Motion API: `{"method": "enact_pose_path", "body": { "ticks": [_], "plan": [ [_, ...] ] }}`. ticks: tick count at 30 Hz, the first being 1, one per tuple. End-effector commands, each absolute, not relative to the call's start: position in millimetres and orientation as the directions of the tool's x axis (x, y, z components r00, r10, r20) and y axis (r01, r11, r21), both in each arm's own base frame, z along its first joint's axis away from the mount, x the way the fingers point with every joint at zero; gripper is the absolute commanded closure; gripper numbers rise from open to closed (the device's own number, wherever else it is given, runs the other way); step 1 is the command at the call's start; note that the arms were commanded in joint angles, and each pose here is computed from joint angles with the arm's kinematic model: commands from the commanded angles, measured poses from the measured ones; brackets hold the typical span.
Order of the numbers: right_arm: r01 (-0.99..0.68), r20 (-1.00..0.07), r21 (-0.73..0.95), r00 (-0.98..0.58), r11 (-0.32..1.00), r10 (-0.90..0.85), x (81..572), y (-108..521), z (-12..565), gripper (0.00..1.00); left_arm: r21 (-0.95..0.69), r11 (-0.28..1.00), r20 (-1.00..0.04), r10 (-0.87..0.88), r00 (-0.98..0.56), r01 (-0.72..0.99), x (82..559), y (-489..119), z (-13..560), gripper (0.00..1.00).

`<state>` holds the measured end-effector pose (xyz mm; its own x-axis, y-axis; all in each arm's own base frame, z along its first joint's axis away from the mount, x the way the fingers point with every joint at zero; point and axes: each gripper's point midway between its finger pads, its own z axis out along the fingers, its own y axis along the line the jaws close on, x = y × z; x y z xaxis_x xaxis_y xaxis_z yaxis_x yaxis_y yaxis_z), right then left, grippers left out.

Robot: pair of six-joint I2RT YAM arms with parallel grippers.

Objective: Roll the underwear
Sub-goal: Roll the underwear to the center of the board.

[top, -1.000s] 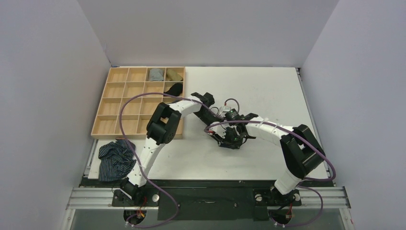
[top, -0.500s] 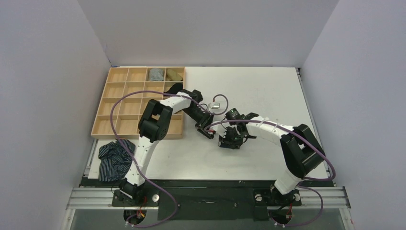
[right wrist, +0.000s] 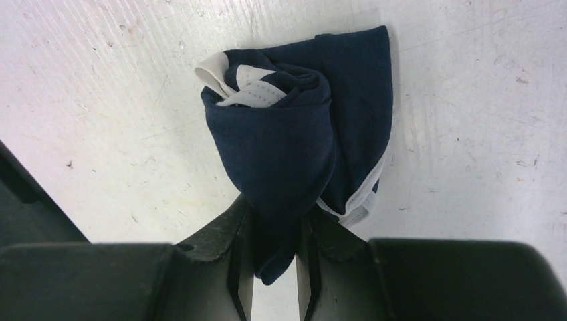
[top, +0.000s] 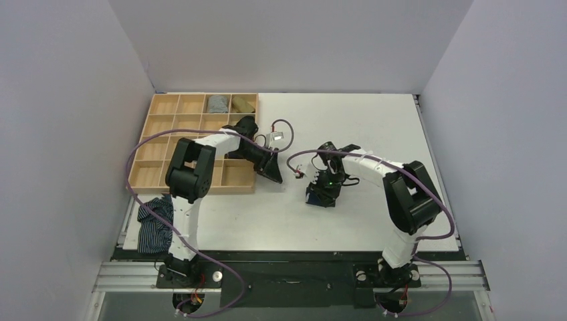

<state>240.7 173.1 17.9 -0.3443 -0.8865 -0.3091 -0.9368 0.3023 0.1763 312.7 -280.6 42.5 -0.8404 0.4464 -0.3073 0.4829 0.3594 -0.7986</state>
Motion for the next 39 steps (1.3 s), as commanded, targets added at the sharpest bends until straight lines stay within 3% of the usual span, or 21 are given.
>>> {"method": "enact_pose_path", "body": {
  "ticks": [1,15,20,29,39],
  "plan": [
    [-0.913,-0.233,0.284,-0.361,0.292,-0.903,233.0,163.7,11.7,1.0,-0.708,0.307,-0.526,0.374,-0.764,0.637,337.6,-285.7,91.4,0.49],
    [-0.79,-0.18,0.574,-0.376,0.213,-0.909,242.6,170.8,24.0,1.0,-0.546,0.292,-0.689,0.377,-0.62,0.785,306.5,-261.3,120.6,0.48],
    [-0.732,-0.185,0.658,-0.382,0.174,-0.906,245.8,177.6,24.5,1.0,-0.402,0.305,-0.746,0.438,-0.501,0.864,294.2,-255.4,123.0,0.47],
    [-0.638,-0.155,0.748,-0.436,0.183,-0.887,247.0,181.8,15.8,1.0,-0.069,0.241,-0.805,0.56,-0.196,0.968,274.2,-298.1,122.3,0.37],
    [-0.612,-0.118,0.762,-0.45,0.21,-0.885,250.7,181.3,13.2,1.0,0.1,0.095,-0.776,0.63,0.017,0.99,263.7,-363.9,105.1,0.25]
  ]
}}
